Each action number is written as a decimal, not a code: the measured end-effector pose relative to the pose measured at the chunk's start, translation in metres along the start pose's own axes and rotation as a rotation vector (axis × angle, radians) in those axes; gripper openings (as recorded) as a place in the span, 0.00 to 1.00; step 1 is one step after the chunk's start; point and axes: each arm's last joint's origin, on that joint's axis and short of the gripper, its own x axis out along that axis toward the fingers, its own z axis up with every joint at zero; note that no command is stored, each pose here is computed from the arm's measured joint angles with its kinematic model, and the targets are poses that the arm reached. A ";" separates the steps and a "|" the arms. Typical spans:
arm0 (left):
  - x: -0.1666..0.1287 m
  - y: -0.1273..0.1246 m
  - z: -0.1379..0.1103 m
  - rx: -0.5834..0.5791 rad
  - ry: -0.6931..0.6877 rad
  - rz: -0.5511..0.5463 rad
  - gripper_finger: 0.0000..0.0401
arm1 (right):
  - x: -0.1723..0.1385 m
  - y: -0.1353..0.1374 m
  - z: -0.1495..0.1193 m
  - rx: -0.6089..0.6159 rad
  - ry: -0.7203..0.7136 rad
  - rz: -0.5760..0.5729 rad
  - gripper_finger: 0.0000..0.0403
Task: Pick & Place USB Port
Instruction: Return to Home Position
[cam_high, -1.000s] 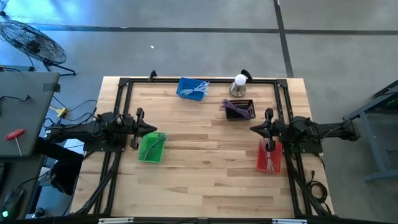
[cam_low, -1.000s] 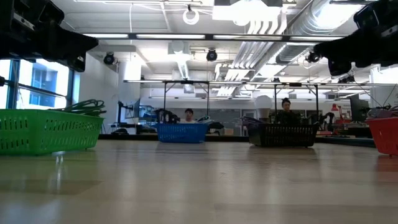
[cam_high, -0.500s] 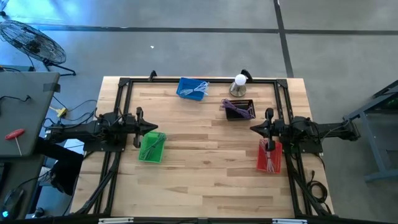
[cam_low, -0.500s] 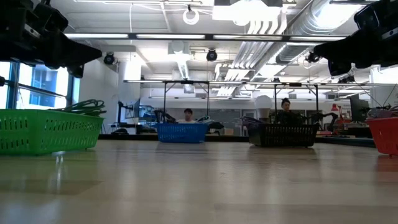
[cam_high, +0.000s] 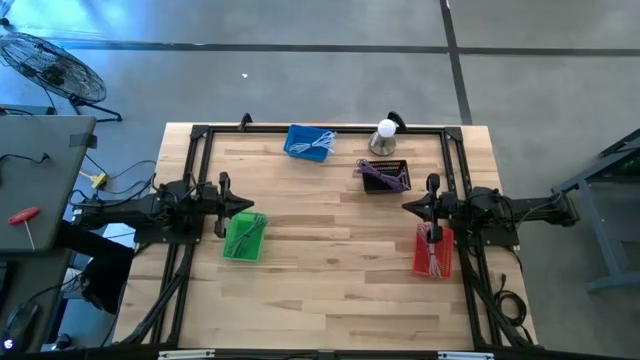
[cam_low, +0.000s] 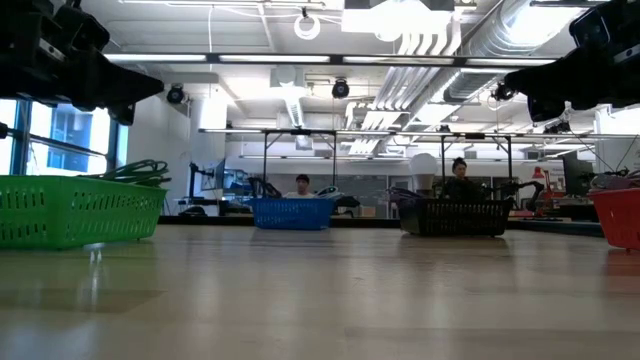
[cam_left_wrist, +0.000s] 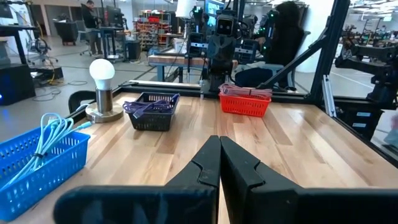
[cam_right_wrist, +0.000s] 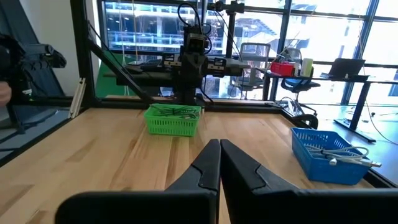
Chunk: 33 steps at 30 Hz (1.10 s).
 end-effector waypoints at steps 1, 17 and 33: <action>0.000 0.000 0.000 0.000 0.000 0.000 0.00 | 0.000 0.000 0.000 0.000 -0.001 0.000 0.00; 0.000 0.000 0.000 -0.041 0.001 -0.001 0.00 | 0.000 0.000 0.000 0.000 -0.002 0.000 0.00; 0.000 0.000 0.000 -0.041 0.001 -0.002 0.00 | 0.000 0.000 0.000 0.000 -0.003 -0.001 0.01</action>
